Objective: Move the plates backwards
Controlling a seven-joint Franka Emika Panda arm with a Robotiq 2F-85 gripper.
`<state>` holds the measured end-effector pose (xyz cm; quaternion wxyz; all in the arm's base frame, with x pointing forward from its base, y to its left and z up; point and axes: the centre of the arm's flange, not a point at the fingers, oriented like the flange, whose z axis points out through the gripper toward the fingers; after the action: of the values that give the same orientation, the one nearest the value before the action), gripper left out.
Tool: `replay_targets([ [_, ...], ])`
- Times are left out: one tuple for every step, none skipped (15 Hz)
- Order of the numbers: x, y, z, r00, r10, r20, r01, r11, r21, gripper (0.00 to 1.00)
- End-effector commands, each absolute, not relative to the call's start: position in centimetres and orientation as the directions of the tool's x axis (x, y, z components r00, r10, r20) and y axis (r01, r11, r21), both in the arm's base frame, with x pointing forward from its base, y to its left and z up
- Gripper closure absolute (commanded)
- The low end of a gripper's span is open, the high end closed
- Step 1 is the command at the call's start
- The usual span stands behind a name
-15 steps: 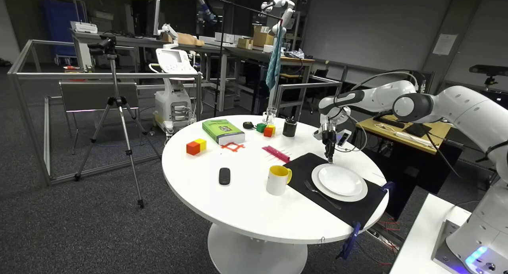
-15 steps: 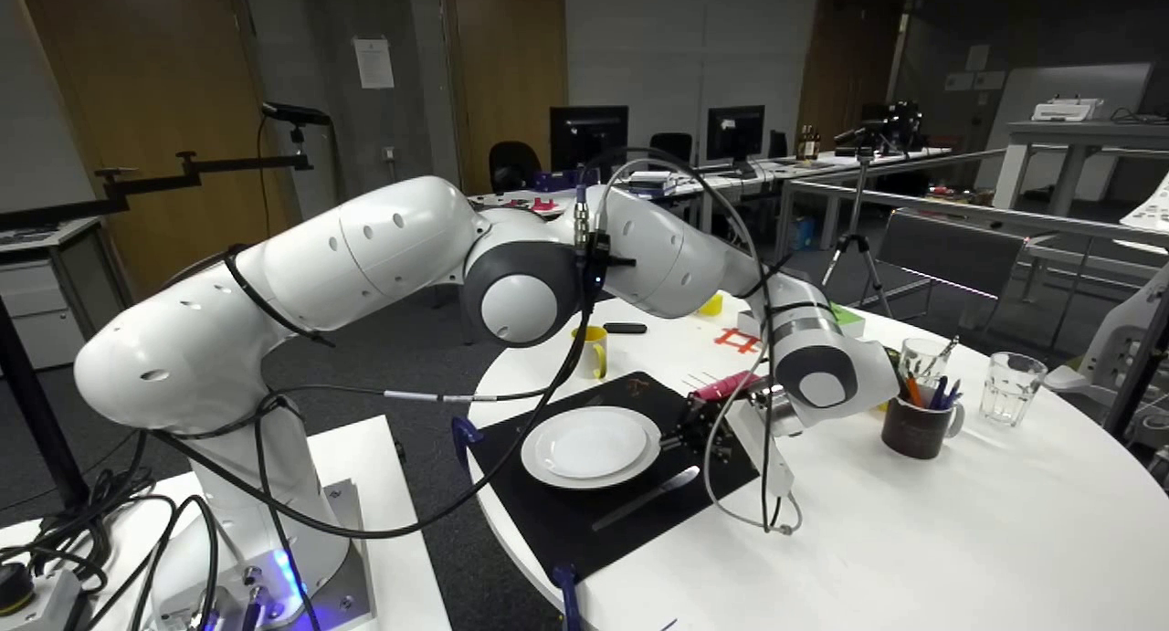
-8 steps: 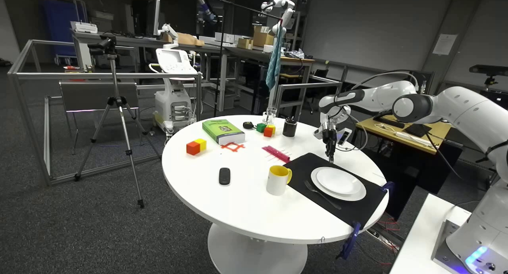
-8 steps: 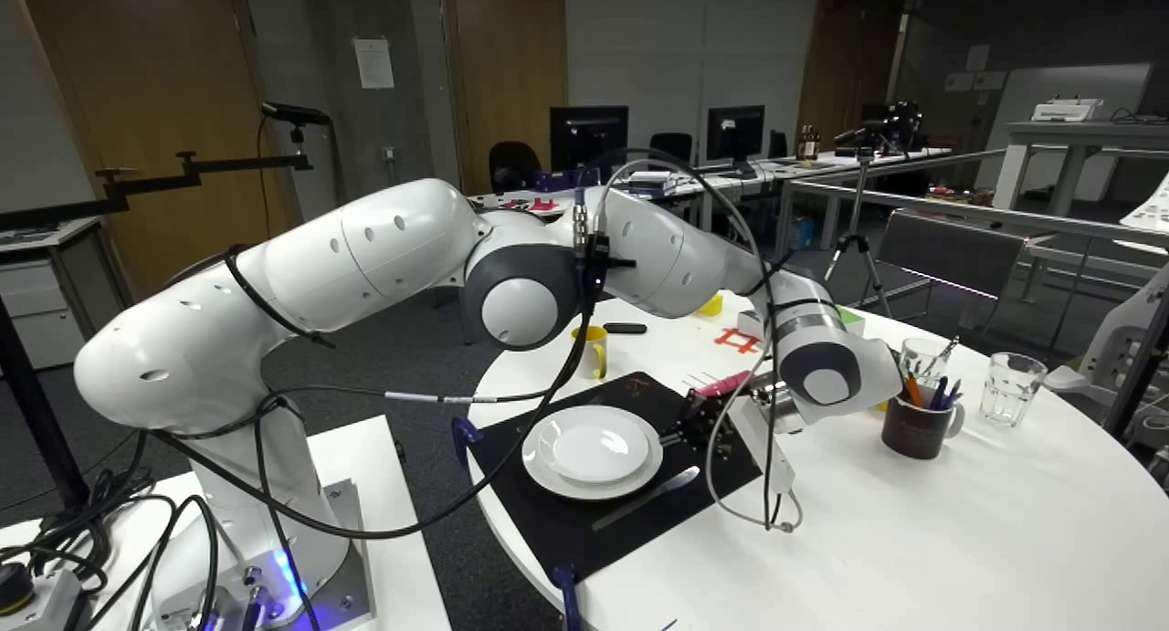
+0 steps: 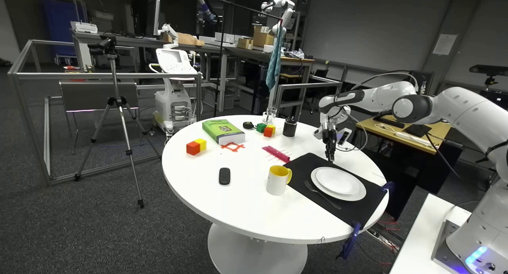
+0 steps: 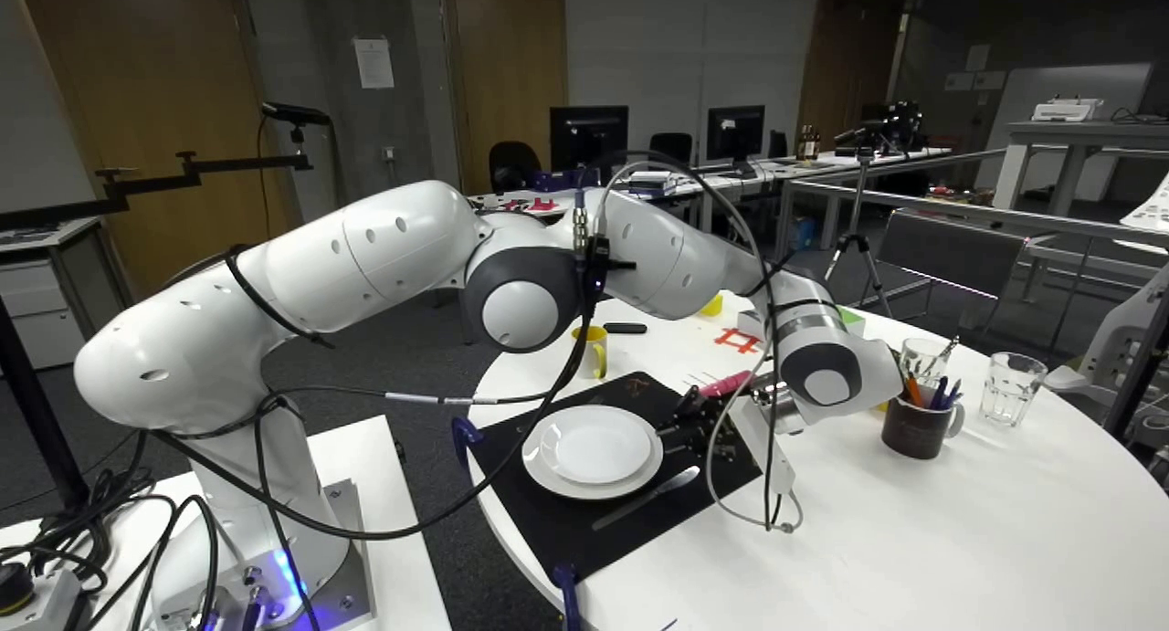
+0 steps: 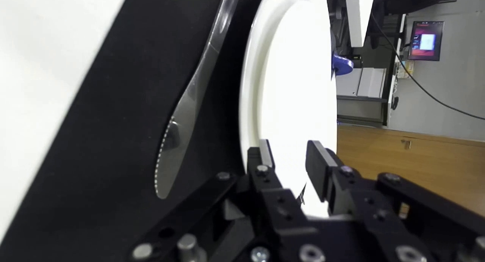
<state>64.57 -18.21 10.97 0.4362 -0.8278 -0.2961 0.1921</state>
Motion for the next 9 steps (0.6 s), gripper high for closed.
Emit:
replay_targets([
  [65.93, -19.12, 11.04, 0.754, 0.652, -0.082, 0.292, -0.445, -0.847, 0.35],
  [65.95, -19.12, 10.9, 0.754, 0.651, -0.083, 0.291, -0.446, -0.846, 0.28],
  [65.92, -19.1, 10.74, 0.754, 0.651, -0.084, 0.291, -0.445, -0.847, 0.19],
  [65.9, -19.1, 10.63, 0.754, 0.651, -0.085, 0.288, -0.444, -0.848, 0.13],
  [65.92, -19.12, 10.51, 0.754, 0.651, -0.085, 0.286, -0.443, -0.849, 0.05],
  [65.96, -19.15, 10.42, 0.755, 0.65, -0.087, 0.284, -0.443, -0.85, 0.01],
  [65.98, -19.16, 10.38, 0.755, 0.65, -0.088, 0.282, -0.444, -0.851, 0.0],
  [65.97, -19.16, 10.33, 0.755, 0.65, -0.09, 0.28, -0.444, -0.851, 0.0],
  [65.99, -19.17, 10.27, 0.755, 0.649, -0.091, 0.28, -0.444, -0.851, 0.0],
])
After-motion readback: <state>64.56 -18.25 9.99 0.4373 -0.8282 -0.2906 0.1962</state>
